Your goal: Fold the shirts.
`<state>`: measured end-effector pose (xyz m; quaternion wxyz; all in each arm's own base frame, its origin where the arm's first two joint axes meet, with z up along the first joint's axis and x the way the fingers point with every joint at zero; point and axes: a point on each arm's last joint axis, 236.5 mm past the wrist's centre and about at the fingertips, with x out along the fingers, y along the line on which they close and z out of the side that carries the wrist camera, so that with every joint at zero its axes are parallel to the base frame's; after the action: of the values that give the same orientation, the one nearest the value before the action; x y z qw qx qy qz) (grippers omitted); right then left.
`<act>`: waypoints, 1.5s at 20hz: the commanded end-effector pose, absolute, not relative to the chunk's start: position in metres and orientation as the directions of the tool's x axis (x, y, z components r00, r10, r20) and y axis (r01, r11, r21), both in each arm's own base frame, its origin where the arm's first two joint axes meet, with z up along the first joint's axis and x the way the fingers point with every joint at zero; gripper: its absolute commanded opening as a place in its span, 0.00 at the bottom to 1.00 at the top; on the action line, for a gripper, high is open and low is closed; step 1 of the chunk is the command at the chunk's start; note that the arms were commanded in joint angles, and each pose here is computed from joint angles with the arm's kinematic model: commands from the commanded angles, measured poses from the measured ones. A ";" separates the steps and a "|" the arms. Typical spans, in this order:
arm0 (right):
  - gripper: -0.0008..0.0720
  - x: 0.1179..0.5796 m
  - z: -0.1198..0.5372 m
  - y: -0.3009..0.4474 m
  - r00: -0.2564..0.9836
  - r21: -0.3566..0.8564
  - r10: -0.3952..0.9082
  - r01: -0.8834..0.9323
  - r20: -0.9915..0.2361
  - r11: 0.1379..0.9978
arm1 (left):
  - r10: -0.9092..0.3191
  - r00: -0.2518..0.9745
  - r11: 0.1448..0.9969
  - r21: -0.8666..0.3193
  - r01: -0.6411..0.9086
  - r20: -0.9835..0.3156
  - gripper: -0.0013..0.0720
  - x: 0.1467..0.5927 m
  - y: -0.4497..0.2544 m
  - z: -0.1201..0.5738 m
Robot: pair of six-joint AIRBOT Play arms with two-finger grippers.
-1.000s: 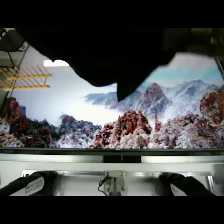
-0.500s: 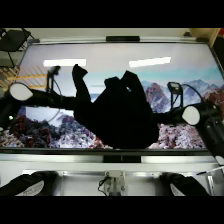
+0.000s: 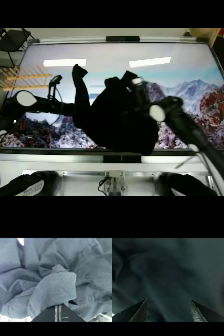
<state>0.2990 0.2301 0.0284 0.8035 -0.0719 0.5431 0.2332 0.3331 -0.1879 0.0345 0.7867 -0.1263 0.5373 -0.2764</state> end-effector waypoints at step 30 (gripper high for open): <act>0.09 0.335 0.087 0.296 0.505 0.067 0.377 -0.528 -0.776 0.846 | -0.596 0.278 0.771 -0.440 0.461 -0.754 0.08 0.339 -0.176 0.101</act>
<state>0.3192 0.3049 -0.0043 0.8216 -0.1182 0.4974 0.2521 0.3311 -0.1782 0.0614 0.7825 -0.0974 0.5341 -0.3050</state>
